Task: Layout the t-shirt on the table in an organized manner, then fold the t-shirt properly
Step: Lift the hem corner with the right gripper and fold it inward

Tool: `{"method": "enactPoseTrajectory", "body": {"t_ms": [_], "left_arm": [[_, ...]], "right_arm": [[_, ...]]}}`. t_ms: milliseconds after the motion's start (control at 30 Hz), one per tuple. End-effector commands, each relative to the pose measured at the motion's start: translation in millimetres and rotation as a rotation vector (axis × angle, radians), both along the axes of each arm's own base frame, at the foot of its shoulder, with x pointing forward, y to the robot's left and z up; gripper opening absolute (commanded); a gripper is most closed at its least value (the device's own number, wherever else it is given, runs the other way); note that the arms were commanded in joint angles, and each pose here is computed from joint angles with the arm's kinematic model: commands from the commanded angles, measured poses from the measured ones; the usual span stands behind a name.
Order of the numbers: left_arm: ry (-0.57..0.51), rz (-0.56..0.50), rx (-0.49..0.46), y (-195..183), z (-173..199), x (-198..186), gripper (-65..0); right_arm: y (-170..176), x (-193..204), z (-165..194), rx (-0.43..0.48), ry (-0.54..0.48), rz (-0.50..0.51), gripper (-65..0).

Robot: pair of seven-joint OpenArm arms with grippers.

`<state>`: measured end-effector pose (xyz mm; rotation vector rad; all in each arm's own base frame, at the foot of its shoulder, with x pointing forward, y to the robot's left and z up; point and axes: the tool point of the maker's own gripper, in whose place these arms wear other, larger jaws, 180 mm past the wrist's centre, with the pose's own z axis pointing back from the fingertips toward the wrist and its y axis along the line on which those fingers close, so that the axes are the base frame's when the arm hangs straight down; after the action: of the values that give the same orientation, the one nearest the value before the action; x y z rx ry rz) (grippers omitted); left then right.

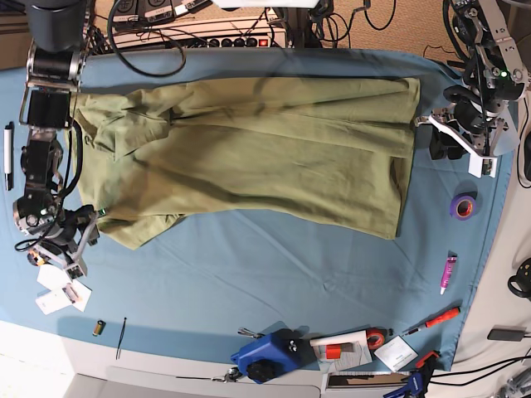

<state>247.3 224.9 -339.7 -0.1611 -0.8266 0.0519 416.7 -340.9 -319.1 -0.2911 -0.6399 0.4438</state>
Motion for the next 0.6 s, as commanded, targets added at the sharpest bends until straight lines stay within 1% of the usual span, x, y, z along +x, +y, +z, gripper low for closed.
{"method": "enactPoseTrajectory", "body": {"t_ms": [0,67,167,267,333,400,433,467,500,567], "left_arm": [[-0.047,-0.003,0.006,1.9,11.1,6.1,-43.3],[-0.047,-0.003,0.006,1.9,11.2,6.2,-43.3],[-0.047,-0.003,0.006,1.9,11.2,6.2,-43.3],[-0.057,-0.002,0.006,2.0,12.6,7.4,-43.3],[-0.06,-0.001,0.006,2.1,13.0,7.7,-43.3],[-0.062,-0.001,0.006,2.2,13.2,7.9,-43.3],[-0.062,-0.001,0.006,2.2,13.3,8.0,-43.3],[-0.062,0.0,0.006,2.3,13.3,8.0,-43.3],[-0.062,-0.001,0.006,2.3,13.3,7.9,-43.3],[-0.062,-0.001,0.006,2.3,13.3,7.9,-43.3]], "right_arm": [[-1.5,13.8,18.8,0.018,-0.049,0.014,-36.3],[1.6,14.6,7.4,0.049,-0.008,0.023,-36.3],[4.8,14.3,-9.8,0.046,0.054,0.034,-36.3],[15.9,16.8,-24.8,0.044,0.072,0.08,-36.3],[22.0,14.6,-35.3,0.022,0.096,0.101,-36.5],[17.7,13.2,-41.8,-0.044,0.111,0.084,-37.8],[14.9,13.4,-43.2,-0.078,0.111,0.072,-40.8],[11.1,13.8,-43.4,-0.112,0.11,0.06,-45.6],[8.0,13.8,-43.3,-0.134,0.109,0.047,-51.3],[-1.9,12.3,-41.3,-0.162,0.109,-0.013,-62.8]]}}
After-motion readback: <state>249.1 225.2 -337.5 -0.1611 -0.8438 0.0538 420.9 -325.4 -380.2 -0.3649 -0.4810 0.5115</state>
